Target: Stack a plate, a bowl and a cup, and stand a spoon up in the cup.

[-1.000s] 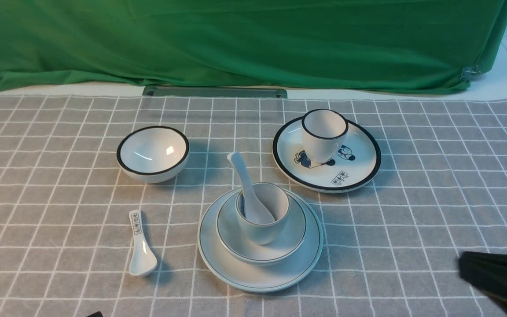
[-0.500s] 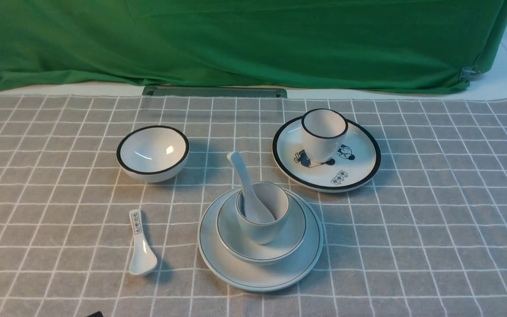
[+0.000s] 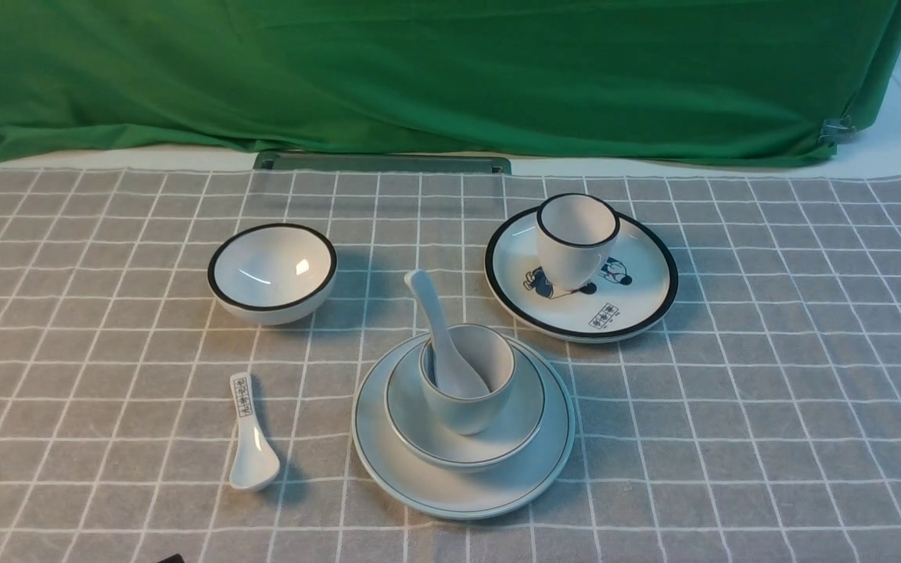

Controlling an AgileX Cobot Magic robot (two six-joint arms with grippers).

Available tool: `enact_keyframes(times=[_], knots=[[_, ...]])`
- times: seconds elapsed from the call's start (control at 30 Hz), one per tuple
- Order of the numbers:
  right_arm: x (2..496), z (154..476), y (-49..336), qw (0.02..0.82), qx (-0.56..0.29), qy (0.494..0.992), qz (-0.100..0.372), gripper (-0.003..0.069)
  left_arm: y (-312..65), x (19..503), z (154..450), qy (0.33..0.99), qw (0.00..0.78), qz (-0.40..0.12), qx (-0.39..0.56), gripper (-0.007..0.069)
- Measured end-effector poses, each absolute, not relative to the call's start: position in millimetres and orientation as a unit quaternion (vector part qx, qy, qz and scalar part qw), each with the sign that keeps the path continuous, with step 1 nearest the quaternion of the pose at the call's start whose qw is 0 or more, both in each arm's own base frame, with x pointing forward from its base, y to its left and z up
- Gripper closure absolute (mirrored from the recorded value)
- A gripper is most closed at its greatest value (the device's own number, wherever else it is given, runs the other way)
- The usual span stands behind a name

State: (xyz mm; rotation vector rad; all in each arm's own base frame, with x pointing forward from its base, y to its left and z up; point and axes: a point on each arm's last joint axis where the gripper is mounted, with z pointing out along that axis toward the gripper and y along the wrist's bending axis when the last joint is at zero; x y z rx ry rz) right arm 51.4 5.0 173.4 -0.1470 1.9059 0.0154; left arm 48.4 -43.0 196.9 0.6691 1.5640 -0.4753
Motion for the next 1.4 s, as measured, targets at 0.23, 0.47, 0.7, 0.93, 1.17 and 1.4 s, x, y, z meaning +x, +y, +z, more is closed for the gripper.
enact_keyframes(times=[0.23, 0.47, 0.7, 0.93, 1.17, 1.4], knots=[[51, 173, 5, 0.577, -0.063, 0.815, 0.007, 0.0609, -43, 48, 197, 0.684, 0.635, -0.208, 0.293, 0.0614], [51, 173, 5, 0.577, -0.063, 0.815, 0.007, 0.0592, -43, 48, 197, 0.685, 0.634, -0.209, 0.291, 0.0614], [51, 173, 5, 0.576, -0.063, 0.815, 0.007, 0.0582, -36, 54, 204, 0.679, 0.673, -0.171, 0.238, 0.0614], [51, 173, 5, 0.576, -0.063, 0.815, 0.007, 0.0571, -9, 63, 205, 0.712, 0.699, -0.061, 0.041, 0.0614], [51, 173, 5, 0.576, -0.062, 0.815, 0.007, 0.057, -8, 55, 188, 0.765, 0.642, -0.05, 0.015, 0.0614], [51, 173, 5, 0.577, -0.062, 0.815, 0.007, 0.057, -8, 55, 188, 0.766, 0.641, -0.053, 0.013, 0.0614]])
